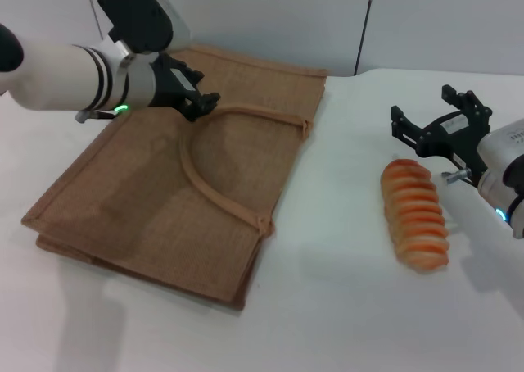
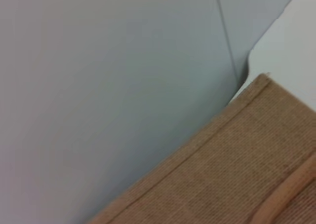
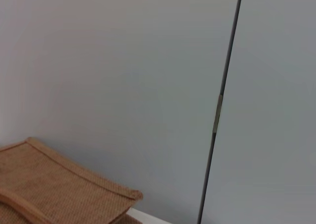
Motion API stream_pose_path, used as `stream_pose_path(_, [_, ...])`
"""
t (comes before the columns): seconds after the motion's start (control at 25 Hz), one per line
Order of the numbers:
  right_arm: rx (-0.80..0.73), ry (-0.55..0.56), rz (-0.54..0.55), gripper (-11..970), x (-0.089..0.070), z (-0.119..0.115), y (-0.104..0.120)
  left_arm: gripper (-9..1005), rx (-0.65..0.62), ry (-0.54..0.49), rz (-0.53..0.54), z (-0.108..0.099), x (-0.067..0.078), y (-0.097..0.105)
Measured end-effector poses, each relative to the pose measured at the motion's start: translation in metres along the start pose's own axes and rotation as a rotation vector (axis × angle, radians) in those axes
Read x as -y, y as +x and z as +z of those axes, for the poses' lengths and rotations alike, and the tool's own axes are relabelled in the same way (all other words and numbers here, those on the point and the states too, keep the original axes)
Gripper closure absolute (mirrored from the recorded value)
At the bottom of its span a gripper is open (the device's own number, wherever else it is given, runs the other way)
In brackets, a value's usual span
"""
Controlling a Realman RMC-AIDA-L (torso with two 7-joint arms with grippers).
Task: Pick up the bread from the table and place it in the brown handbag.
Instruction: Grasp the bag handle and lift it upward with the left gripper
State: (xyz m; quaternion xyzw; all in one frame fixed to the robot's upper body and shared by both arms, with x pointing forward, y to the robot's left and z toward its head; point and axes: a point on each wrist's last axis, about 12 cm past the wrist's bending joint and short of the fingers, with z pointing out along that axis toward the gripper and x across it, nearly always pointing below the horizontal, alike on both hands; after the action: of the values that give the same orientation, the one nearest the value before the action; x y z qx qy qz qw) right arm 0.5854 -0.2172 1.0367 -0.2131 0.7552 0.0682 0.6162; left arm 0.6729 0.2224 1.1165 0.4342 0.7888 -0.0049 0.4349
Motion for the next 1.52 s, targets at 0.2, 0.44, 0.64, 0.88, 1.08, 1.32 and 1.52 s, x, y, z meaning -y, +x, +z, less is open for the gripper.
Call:
stream_pose_path(0.2, [0.002, 0.001, 0.002, 71, 0.0, 0.0, 0.0, 540, 0.013, 0.012, -0.006, 0.002, 0.003, 0.002])
stream_pose_path(0.44, [0.005, 0.0, 0.0, 71, 0.0, 0.001, -0.002, 535, 0.02, 0.024, 0.002, 0.004, 0.007, 0.005])
stream_pose_path(0.64, [0.008, -0.002, 0.002, 72, 0.0, 0.002, -0.003, 531, 0.013, 0.019, -0.012, 0.004, 0.008, 0.012])
stream_pose_path(0.88, [0.008, -0.002, 0.006, 73, 0.0, 0.002, -0.003, 526, -0.012, -0.008, -0.047, 0.006, 0.009, 0.025])
stream_pose_path(1.08, [0.009, -0.002, 0.006, 74, 0.0, 0.002, -0.003, 504, -0.012, -0.001, -0.07, 0.006, 0.013, 0.03])
stream_pose_path(1.32, [0.01, -0.002, 0.006, 75, -0.001, 0.002, -0.004, 506, -0.004, 0.004, -0.081, 0.007, 0.015, 0.031])
stream_pose_path(1.52, [0.011, -0.002, 0.006, 77, 0.0, 0.003, -0.004, 508, 0.003, 0.012, -0.093, 0.008, 0.018, 0.033])
